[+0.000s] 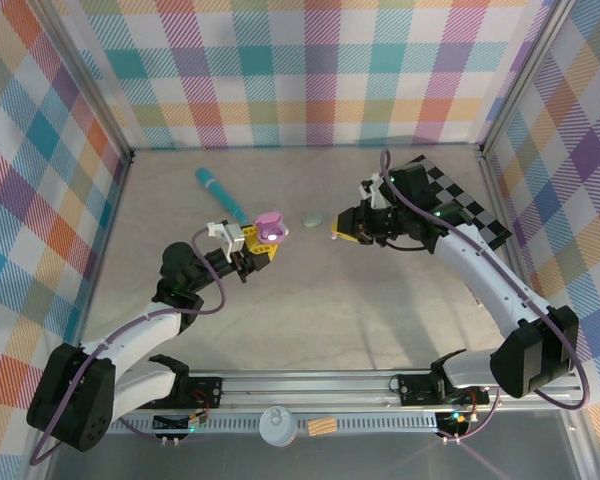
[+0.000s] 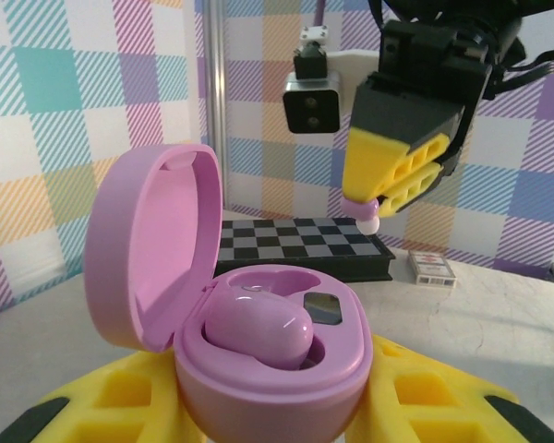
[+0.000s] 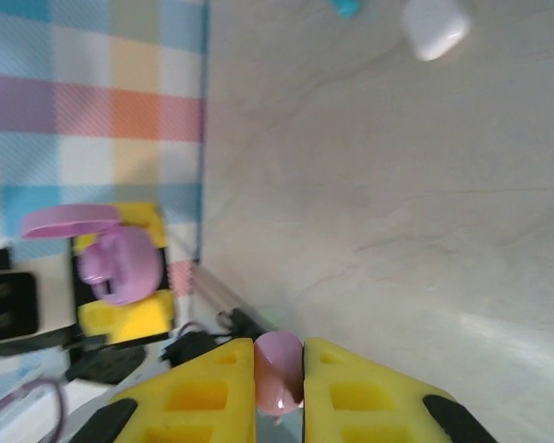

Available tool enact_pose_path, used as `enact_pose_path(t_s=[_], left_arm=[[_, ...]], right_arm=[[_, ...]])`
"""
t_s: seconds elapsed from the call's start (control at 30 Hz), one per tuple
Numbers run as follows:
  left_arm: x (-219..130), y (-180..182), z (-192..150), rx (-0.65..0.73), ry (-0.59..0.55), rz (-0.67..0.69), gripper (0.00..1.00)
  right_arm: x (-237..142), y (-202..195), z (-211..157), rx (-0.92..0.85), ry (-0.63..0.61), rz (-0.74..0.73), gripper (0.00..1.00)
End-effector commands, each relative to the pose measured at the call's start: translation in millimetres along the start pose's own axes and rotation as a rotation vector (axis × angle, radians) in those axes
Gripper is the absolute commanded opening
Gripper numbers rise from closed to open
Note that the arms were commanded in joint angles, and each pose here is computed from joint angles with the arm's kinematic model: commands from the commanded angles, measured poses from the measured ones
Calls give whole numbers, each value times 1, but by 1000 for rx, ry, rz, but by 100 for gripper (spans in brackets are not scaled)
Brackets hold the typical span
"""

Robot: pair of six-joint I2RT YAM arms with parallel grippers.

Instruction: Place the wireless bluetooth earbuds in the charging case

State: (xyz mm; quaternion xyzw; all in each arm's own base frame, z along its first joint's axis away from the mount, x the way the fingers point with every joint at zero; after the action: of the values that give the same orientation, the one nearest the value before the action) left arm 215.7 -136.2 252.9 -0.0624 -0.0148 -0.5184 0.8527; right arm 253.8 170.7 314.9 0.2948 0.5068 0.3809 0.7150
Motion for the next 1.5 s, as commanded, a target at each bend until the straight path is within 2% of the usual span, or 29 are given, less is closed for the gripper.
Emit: enact_pose_path(t_s=[0.0,0.23,0.57,1.33,1.47], left_arm=[[8,-5,14,49,-31,-66,33],[15,-13,19,51,-29,-126,32],[24,-26,25,47,-26,-202,32],[27,-29,32,58,-57,-199,32],[28,-29,33,57,-57,-203,32]], right_arm=[[-6,22,1,-50,44,175,16],[-7,50,3,-214,82,217,16],[20,79,5,-353,159,236,16],[34,68,-3,-352,214,175,17],[36,69,-2,-354,214,170,27]])
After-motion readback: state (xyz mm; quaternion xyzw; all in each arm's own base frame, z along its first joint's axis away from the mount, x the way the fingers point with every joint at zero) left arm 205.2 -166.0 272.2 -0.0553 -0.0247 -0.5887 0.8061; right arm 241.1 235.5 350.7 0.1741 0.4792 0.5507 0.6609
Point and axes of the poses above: each hand's point on the last joint's axis, 136 mm out from that joint toward the fingers, its own x axis out along the fingers, its own y axis along the line the jaws close on, z = x × y, the point moved 10 cm from there along -x, back along the fingers, and after that the axes turned 6 degrees about -x, right-handed, at the moved point
